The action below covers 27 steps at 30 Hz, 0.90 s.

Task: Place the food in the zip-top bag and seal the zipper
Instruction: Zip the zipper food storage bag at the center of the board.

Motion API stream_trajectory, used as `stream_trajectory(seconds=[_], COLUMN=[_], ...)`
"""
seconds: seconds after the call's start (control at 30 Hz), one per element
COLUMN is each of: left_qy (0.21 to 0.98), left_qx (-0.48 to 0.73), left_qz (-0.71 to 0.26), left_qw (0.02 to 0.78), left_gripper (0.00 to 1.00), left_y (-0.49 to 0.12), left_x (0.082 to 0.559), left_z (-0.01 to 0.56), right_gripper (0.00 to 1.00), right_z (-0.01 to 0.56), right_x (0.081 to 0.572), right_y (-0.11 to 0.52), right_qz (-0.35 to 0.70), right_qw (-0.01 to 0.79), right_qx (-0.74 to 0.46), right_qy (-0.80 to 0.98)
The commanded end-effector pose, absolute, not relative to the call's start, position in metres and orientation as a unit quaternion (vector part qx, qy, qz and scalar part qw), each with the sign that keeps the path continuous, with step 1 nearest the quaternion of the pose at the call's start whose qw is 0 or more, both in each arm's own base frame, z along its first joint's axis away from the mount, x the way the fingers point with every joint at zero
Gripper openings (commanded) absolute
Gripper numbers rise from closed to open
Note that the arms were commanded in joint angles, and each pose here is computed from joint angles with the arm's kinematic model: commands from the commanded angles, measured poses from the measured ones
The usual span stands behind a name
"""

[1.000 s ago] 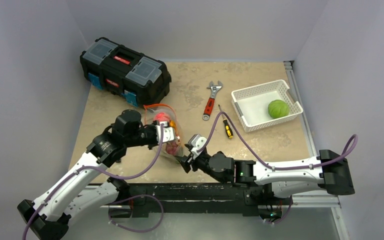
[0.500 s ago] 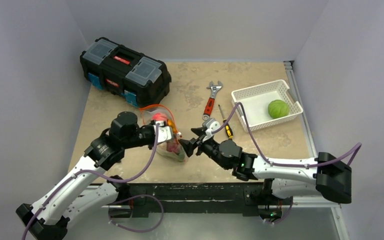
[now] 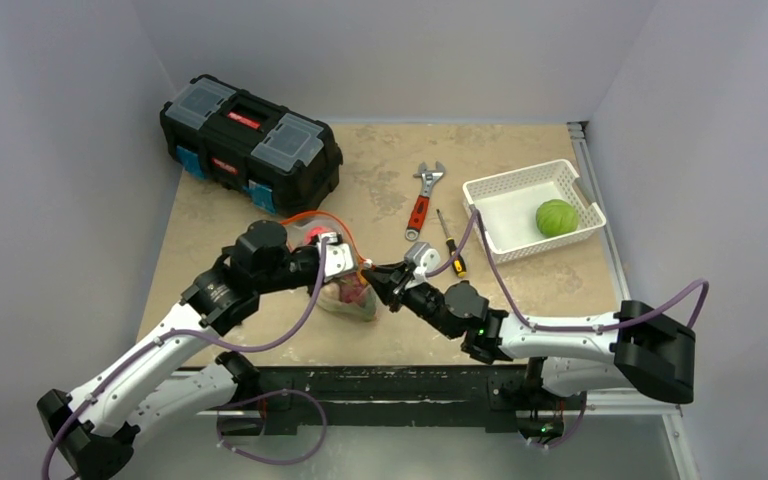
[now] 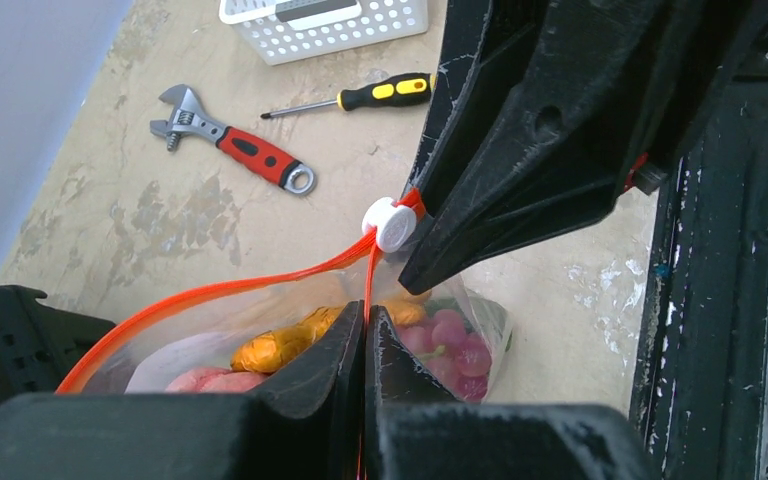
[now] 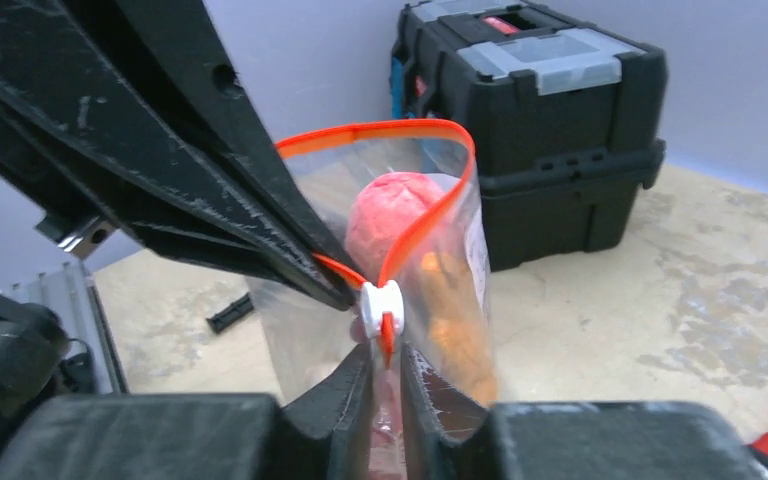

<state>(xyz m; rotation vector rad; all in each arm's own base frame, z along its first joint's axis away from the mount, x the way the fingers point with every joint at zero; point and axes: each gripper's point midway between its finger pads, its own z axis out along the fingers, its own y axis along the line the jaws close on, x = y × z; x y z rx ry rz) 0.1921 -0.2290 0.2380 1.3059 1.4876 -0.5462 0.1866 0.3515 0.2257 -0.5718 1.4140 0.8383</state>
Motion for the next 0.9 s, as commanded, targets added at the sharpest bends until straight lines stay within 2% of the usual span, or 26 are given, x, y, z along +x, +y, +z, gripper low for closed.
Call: stream_trajectory(seconds=[0.0, 0.13, 0.33, 0.5, 0.67, 0.87], left_qy=[0.593, 0.586, 0.583, 0.567, 0.588, 0.588], left_qx=[0.53, 0.538, 0.577, 0.615, 0.651, 0.65], left_qz=[-0.222, -0.205, -0.19, -0.194, -0.265, -0.261], left_qw=[0.564, 0.57, 0.54, 0.512, 0.4, 0.405], left_gripper=[0.03, 0.38, 0.83, 0.85, 0.84, 0.81], left_y=[-0.237, -0.233, -0.234, -0.242, -0.245, -0.244], left_x=[0.2, 0.202, 0.203, 0.207, 0.192, 0.198], left_z=[0.268, 0.276, 0.285, 0.294, 0.261, 0.234], right_gripper=[0.02, 0.0, 0.0, 0.0, 0.0, 0.0], right_z=[0.247, 0.242, 0.234, 0.23, 0.235, 0.233], right_x=[0.202, 0.195, 0.188, 0.187, 0.188, 0.19], right_y=[0.346, 0.352, 0.358, 0.359, 0.356, 0.351], right_qz=[0.362, 0.381, 0.384, 0.385, 0.385, 0.381], right_qw=[0.678, 0.662, 0.649, 0.644, 0.646, 0.641], right_qx=[-0.238, -0.286, -0.321, -0.33, -0.327, -0.326], right_qy=[0.594, 0.579, 0.573, 0.573, 0.572, 0.581])
